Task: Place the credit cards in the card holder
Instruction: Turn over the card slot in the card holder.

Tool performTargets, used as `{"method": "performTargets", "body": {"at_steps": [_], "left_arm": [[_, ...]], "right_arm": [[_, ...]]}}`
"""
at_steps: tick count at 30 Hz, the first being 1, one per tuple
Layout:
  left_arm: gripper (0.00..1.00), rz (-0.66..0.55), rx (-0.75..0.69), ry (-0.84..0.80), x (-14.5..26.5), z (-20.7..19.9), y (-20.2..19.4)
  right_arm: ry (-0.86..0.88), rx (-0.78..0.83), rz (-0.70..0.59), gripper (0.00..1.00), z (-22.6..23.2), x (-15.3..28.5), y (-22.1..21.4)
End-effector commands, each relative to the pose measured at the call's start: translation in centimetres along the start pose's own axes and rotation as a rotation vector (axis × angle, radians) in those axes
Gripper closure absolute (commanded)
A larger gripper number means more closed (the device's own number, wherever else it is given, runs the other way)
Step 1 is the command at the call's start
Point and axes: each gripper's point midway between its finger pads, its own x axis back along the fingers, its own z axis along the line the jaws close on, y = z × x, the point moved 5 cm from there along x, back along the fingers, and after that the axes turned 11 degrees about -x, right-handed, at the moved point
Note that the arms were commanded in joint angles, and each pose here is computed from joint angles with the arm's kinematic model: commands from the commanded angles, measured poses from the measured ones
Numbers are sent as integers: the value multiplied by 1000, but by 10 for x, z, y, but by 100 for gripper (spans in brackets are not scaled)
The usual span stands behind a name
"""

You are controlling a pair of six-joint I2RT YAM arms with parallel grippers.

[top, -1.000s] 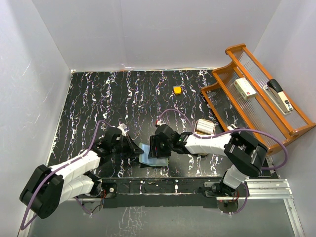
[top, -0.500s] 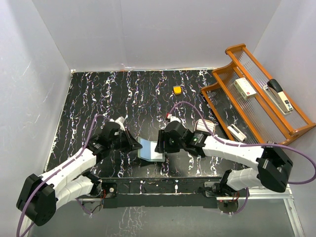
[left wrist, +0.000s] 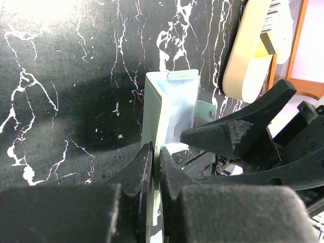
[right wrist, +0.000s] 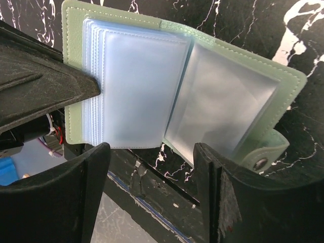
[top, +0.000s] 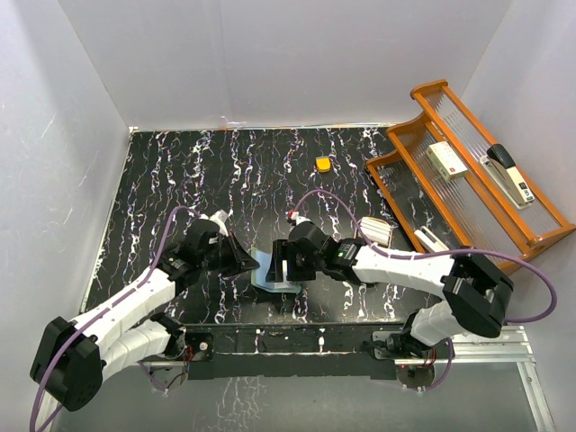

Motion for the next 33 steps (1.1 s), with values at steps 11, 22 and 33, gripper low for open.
{"method": "performTargets", "body": {"at_steps": [11, 22, 33], "left_arm": [[100, 17, 39, -47, -3, 3, -11], [100, 19, 67, -55, -4, 6, -17], [100, 20, 66, -57, -4, 6, -17]], "right_arm": [[105, -11, 10, 32, 25, -17, 5], [101, -25, 35, 31, 20, -25, 0], [83, -58, 57, 32, 10, -34, -7]]}}
